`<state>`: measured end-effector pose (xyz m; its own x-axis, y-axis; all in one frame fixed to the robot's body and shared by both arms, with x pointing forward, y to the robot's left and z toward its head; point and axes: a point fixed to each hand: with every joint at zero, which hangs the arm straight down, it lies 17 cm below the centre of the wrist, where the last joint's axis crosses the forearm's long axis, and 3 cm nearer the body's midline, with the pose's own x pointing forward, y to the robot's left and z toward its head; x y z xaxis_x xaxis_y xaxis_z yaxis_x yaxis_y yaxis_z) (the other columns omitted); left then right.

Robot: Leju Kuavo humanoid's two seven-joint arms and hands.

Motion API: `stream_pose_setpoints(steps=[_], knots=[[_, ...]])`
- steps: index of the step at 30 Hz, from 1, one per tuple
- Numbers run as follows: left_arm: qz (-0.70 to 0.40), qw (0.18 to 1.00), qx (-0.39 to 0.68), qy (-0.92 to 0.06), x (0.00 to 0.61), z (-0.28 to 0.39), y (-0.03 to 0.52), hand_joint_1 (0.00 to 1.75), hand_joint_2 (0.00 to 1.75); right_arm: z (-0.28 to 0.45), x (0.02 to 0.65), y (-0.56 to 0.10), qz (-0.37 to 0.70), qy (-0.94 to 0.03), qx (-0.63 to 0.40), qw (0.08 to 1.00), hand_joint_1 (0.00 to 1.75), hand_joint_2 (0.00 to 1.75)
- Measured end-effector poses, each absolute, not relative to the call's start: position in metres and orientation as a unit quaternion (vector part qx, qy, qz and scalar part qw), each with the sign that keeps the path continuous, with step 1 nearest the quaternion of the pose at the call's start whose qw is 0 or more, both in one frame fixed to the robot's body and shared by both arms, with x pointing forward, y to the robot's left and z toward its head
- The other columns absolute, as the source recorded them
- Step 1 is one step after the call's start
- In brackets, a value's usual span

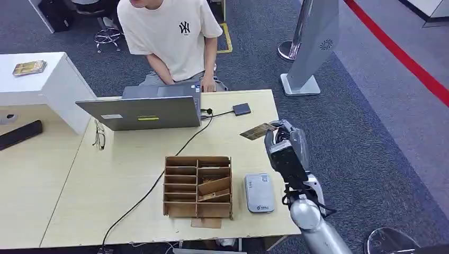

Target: Pass the card to the sensor for recognition and then transmit it.

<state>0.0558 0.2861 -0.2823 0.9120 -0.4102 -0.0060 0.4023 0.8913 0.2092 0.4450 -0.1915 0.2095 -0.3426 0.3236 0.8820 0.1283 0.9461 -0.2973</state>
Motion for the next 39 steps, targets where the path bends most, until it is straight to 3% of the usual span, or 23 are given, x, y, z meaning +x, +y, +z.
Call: stream_pose_setpoints(steps=[17,39], knots=[[-0.165,0.981,0.104,-0.009,0.046,-0.283,0.289,0.0,1.75,0.12,0.393,-0.238,0.126,-0.734,-0.128,0.655,1.75,1.75],[-0.161,0.981,0.105,-0.006,0.045,-0.283,0.29,0.0,1.75,0.048,0.38,-0.203,0.302,-0.644,-0.133,0.69,1.75,1.75]])
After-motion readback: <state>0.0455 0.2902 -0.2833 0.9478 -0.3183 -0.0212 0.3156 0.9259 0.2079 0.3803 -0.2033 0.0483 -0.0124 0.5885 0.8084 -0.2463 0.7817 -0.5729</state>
